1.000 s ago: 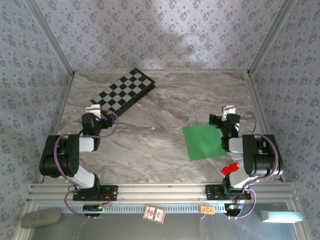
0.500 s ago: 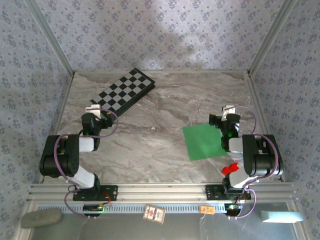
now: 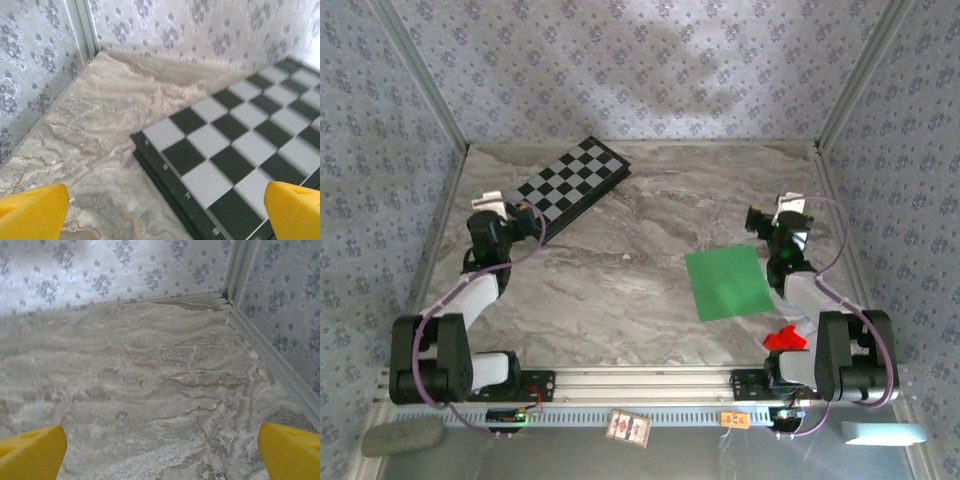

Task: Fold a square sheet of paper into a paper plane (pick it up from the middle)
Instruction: Move the square sheet of paper to the center of the table.

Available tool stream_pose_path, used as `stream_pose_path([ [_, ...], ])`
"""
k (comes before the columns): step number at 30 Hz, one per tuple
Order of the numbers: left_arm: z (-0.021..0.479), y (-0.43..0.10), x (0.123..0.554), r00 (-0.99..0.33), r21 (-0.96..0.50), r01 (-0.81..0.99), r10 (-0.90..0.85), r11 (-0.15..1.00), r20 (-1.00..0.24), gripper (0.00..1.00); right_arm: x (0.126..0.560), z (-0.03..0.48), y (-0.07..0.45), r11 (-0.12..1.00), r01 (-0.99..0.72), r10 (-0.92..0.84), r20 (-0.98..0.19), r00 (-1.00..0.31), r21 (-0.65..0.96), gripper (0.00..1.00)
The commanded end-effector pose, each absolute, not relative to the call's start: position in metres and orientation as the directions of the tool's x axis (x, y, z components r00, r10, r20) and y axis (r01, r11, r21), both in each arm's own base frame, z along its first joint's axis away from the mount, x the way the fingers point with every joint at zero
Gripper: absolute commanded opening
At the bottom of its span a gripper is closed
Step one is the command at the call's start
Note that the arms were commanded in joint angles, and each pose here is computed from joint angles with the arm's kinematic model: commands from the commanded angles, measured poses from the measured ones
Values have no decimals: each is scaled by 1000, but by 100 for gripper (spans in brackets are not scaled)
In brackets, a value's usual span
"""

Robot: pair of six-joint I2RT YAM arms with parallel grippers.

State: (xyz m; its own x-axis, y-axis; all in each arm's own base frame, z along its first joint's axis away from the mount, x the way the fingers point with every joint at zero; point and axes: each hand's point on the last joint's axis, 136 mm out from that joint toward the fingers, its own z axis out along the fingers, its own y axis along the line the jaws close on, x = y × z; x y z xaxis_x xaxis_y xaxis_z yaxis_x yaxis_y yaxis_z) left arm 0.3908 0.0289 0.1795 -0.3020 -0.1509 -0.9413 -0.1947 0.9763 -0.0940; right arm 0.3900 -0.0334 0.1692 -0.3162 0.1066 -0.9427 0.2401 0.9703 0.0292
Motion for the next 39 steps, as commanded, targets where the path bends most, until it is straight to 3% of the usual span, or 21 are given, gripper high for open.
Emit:
stream_pose_path([
  [1, 196, 23, 383, -353, -233, -245, -310, 941, -883, 100, 384, 171, -36, 919, 354, 315, -862, -398, 172, 100],
  [6, 208, -1, 383, -426, -390, -204, -440, 898, -790, 100, 380, 160, -10, 882, 374, 461, -684, -566, 286, 100],
  [10, 208, -26, 384, -491, -474, -122, -468, 872, -735, 100, 352, 140, 21, 883, 341, 467, -523, -713, 324, 100],
  [15, 202, -54, 385, -553, -511, -46, -449, 858, -702, 100, 318, 109, 59, 858, 325, 474, -369, -800, 397, 99],
  [22, 194, -75, 386, -550, -541, -11, -457, 841, -699, 100, 301, 71, 95, 904, 269, 374, -307, -875, 333, 94],
  [32, 183, -84, 388, -569, -568, -28, -480, 823, -667, 100, 308, 41, 123, 945, 156, 248, -318, -915, 287, 93],
  [39, 176, -81, 389, -573, -564, -66, -494, 823, -654, 100, 311, 23, 154, 897, 195, 315, -263, -912, 396, 92],
])
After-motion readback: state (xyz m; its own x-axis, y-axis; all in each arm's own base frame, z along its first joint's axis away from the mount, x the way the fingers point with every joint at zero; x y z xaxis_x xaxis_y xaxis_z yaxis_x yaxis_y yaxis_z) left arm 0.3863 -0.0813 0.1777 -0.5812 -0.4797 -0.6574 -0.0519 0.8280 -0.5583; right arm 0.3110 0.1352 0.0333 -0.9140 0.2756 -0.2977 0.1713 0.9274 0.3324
